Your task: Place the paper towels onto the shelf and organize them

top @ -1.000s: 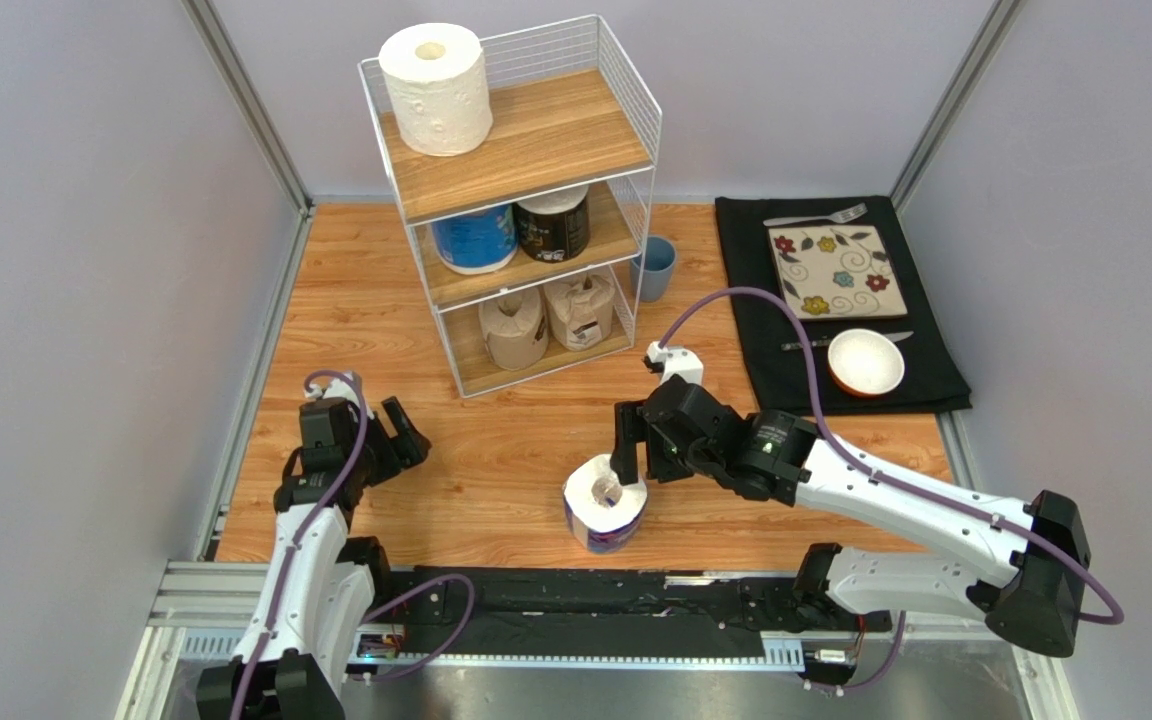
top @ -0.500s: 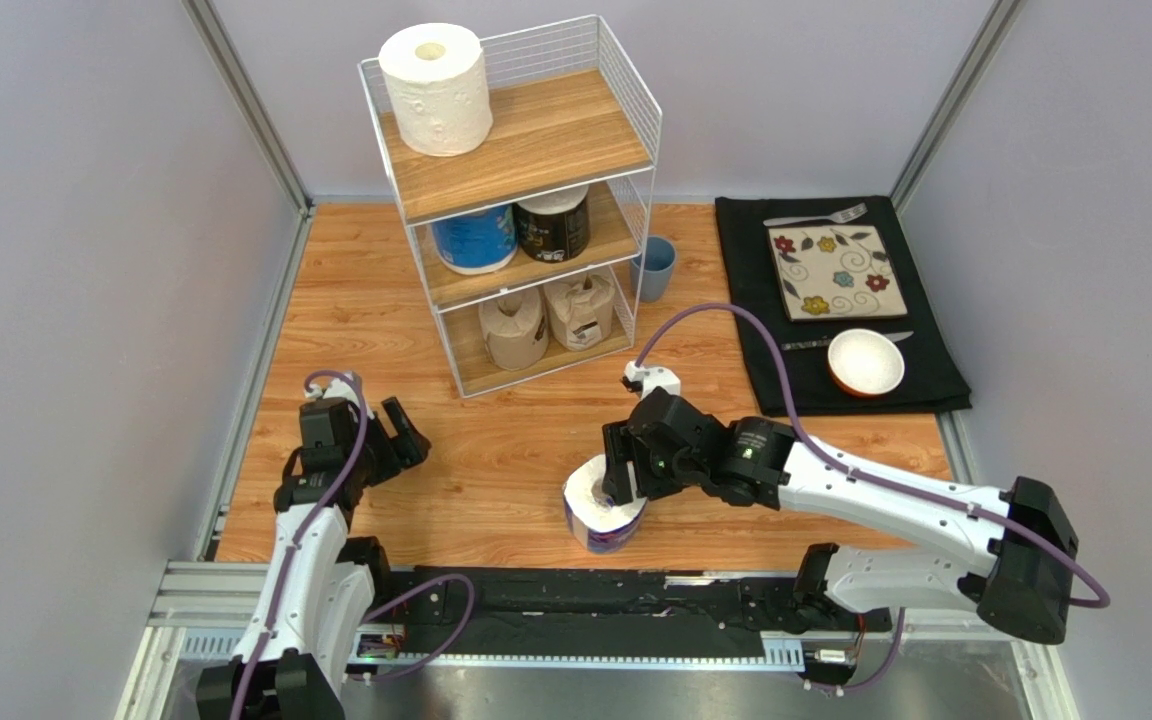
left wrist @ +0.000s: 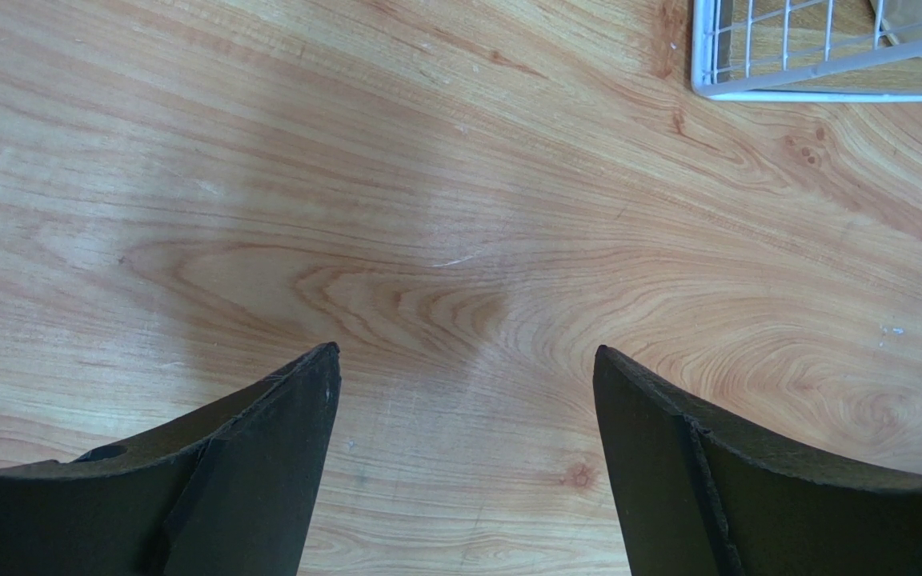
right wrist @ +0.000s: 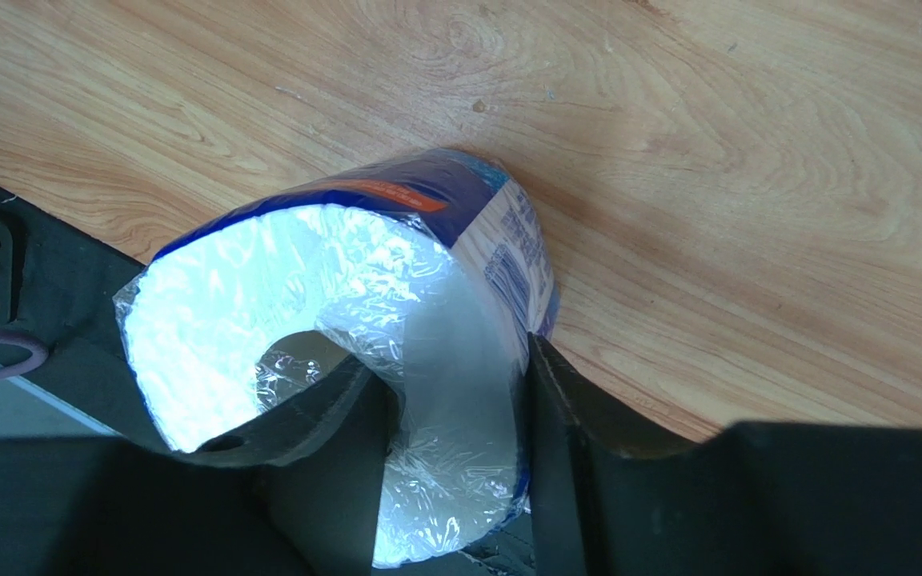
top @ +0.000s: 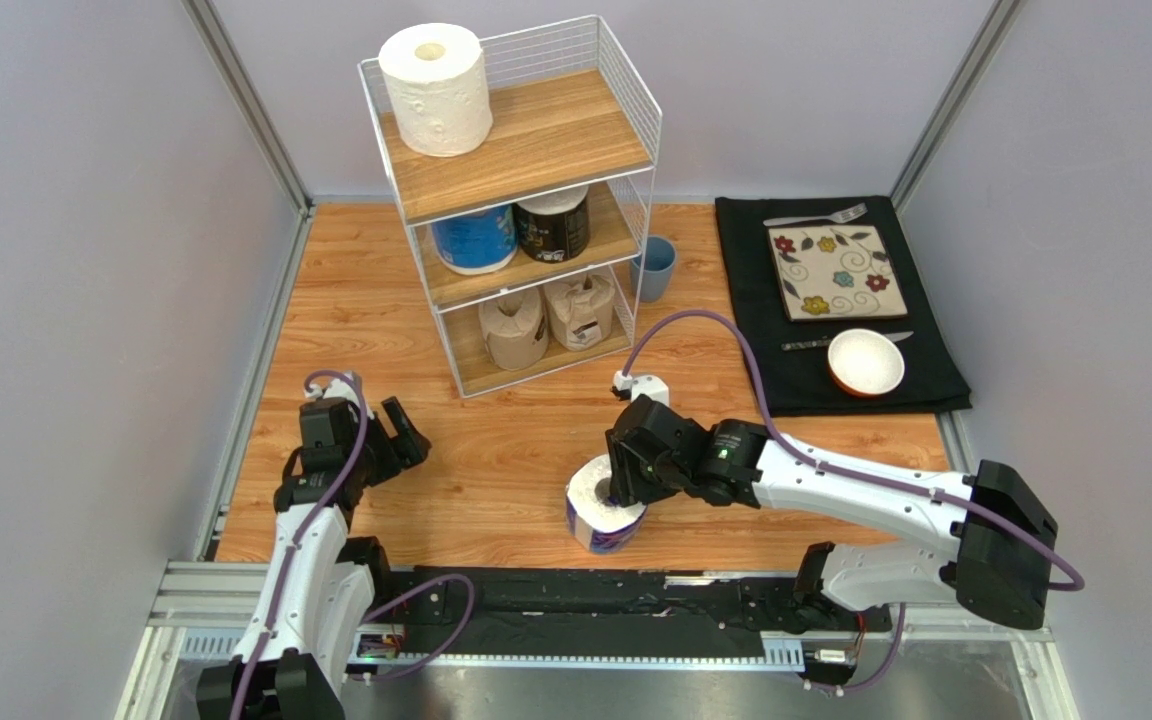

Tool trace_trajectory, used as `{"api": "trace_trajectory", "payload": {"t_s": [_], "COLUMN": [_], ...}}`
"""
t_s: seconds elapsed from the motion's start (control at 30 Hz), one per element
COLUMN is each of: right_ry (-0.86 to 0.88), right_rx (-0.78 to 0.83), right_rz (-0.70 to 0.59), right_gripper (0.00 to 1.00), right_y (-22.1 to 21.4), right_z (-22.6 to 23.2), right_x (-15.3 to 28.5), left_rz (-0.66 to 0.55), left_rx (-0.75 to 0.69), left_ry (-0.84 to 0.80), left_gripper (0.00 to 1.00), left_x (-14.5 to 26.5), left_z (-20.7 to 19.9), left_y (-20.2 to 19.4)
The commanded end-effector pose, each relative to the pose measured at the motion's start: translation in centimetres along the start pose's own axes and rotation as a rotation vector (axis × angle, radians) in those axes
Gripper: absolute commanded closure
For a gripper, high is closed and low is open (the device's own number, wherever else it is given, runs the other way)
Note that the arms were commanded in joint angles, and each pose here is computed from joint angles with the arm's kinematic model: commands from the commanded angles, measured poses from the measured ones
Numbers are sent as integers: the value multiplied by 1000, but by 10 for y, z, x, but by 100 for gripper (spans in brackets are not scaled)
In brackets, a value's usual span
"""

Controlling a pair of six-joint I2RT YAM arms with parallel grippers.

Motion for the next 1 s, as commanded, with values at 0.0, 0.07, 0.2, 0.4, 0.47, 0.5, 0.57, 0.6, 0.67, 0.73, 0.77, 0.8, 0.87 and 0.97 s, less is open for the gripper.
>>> {"api": "trace_trajectory", "payload": {"t_s": [0.0, 0.07, 0.2, 0.4, 0.47, 0.5, 0.57, 0.6, 0.67, 0.73, 0.77, 0.8, 0.87, 0.97], "right_ry": [27, 25, 54, 74, 105, 103, 176, 174, 199, 203, 197, 219, 213, 199], "right_rx": [29, 80, 152, 249, 224, 207, 182, 179, 170, 183, 192, 188, 207, 202], "right_rz": [-72, -85, -189, -454, -550, -587, -689, -729, -847, -937, -952, -1027, -1068, -1147], "right_gripper": [67, 71, 73, 72, 73, 73, 73, 74, 75, 76, 76, 76, 77, 77], "right_y": [17, 23, 55, 132, 161, 175, 202, 214, 239, 258, 268, 280, 296, 318], "right_z": [9, 10, 23, 41, 48, 44, 54, 51, 58, 61, 65, 69, 75, 78], "right_x": [10, 18, 47, 111, 139, 147, 176, 184, 212, 234, 234, 261, 266, 280], "left_rz": [-18, -19, -22, -25, -23, -22, -25, -27, -27, -26, -26, -26, -26, -29], "left_rx": [5, 6, 5, 7, 6, 7, 6, 6, 6, 6, 6, 6, 6, 6], "left_ry": [-13, -14, -13, -10, -10, -8, -6, -3, -3, -6, -6, -6, -6, -3], "left_gripper": [14, 14, 14, 14, 14, 14, 14, 14, 14, 14, 14, 14, 14, 14], "left_x": [-1, -1, -1, 0, 0, -1, 0, 0, 0, 0, 0, 0, 0, 0], "left_z": [-1, -1, -1, -1, -1, -1, 0, 0, 0, 0, 0, 0, -1, 0], "left_y": [2, 2, 3, 3, 3, 3, 3, 3, 3, 3, 3, 3, 3, 4]}}
Point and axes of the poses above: each gripper's point midway between its finger pads, its own x axis back along the fingers, its own z axis along the line the jaws close on, y = z × x, the point moved 7 cm from there along x, back along the fingers, and after that the axes turned 1 degree about -x, right-handed, at the moved point
